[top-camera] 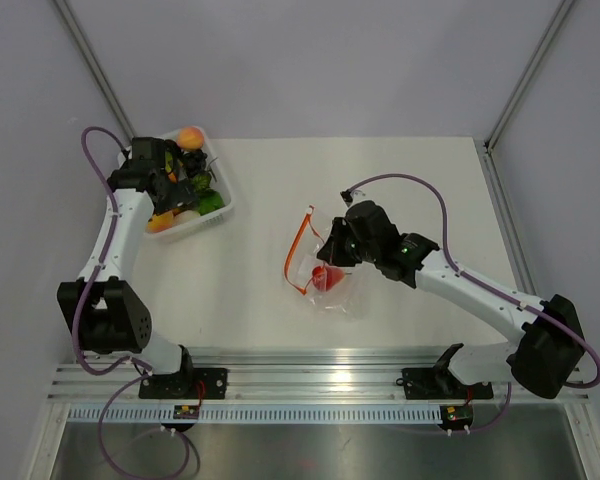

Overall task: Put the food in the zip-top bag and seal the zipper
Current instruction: Pick up the fake fruit from the bin.

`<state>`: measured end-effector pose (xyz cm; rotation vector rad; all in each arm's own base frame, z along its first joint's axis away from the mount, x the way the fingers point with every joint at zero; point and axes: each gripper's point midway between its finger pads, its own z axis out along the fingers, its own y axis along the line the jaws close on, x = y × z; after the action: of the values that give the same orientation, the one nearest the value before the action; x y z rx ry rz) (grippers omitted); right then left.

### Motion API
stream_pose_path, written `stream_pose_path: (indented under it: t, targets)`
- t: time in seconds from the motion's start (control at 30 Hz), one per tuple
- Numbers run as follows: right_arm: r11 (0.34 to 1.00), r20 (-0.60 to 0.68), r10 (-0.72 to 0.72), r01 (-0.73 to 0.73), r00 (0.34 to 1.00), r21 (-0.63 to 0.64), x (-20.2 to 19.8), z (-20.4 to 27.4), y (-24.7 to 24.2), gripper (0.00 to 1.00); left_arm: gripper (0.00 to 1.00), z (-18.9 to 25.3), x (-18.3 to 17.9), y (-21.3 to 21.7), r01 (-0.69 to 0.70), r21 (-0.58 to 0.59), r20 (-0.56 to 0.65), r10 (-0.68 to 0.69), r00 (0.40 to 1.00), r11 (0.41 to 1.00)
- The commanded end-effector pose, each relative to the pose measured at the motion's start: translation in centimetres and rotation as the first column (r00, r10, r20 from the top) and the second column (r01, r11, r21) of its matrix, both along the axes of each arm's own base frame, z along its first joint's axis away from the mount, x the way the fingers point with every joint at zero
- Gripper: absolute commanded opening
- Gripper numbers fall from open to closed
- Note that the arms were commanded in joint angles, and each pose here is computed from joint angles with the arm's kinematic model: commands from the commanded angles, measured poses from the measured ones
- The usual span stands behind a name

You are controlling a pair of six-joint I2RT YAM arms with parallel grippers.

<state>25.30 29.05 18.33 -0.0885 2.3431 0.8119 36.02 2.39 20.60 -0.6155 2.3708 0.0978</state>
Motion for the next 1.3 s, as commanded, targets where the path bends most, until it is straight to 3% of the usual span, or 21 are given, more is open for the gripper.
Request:
stream_pose_path:
  t: [0.0,0.2,0.37,0.53,0.63,0.7,0.93,1.1,1.27]
  targets:
    - [0.997,0.056,0.044,-0.047,0.997,0.056,-0.1,1.6,0.9,0.04,0.99,-0.7,1.5,3.6,-0.096,0.081,-0.039,0.1,0.994,0.992]
    - [0.996,0.059,0.056,-0.06,0.997,0.067,-0.3,1.7,1.0,0.1,0.99,-3.1,3.1,5.6,-0.124,0.101,-0.097,0.134,0.986,0.987]
    - [0.995,0.06,0.061,-0.065,0.996,0.072,-0.2,1.9,1.2,0.15,0.99,-2.5,4.6,7.2,-0.122,0.145,-0.068,0.133,0.989,0.982]
    - [0.995,0.055,0.065,-0.069,0.996,0.067,0.1,1.7,1.6,0.13,0.99,-4.3,5.5,7.9,-0.115,0.112,-0.122,0.128,0.984,0.987]
    - [0.995,0.051,0.066,-0.07,0.996,0.071,0.2,1.6,1.9,0.05,0.97,-5.9,5.7,7.7,-0.113,0.1,-0.147,0.127,0.981,0.989]
    - [0.995,0.046,0.066,-0.069,0.997,0.071,0.2,1.4,1.9,0.0,0.93,-6.7,5.7,7.7,-0.11,0.1,-0.154,0.125,0.98,0.989]
    - [0.995,0.049,0.067,-0.071,0.997,0.075,0.2,1.6,1.9,0.0,0.78,-6.6,5.9,7.5,-0.108,0.081,-0.144,0.119,0.982,0.991]
    - [0.994,0.049,0.068,-0.071,0.997,0.078,0.1,1.7,1.9,0.0,0.51,-6.4,5.7,7.0,-0.095,0.06,-0.146,0.103,0.984,0.994]
    - [0.995,0.051,0.059,-0.062,0.997,0.072,0.1,1.8,1.6,0.0,0.39,-3.8,5.3,6.0,-0.087,0.022,-0.082,0.089,0.993,0.996]
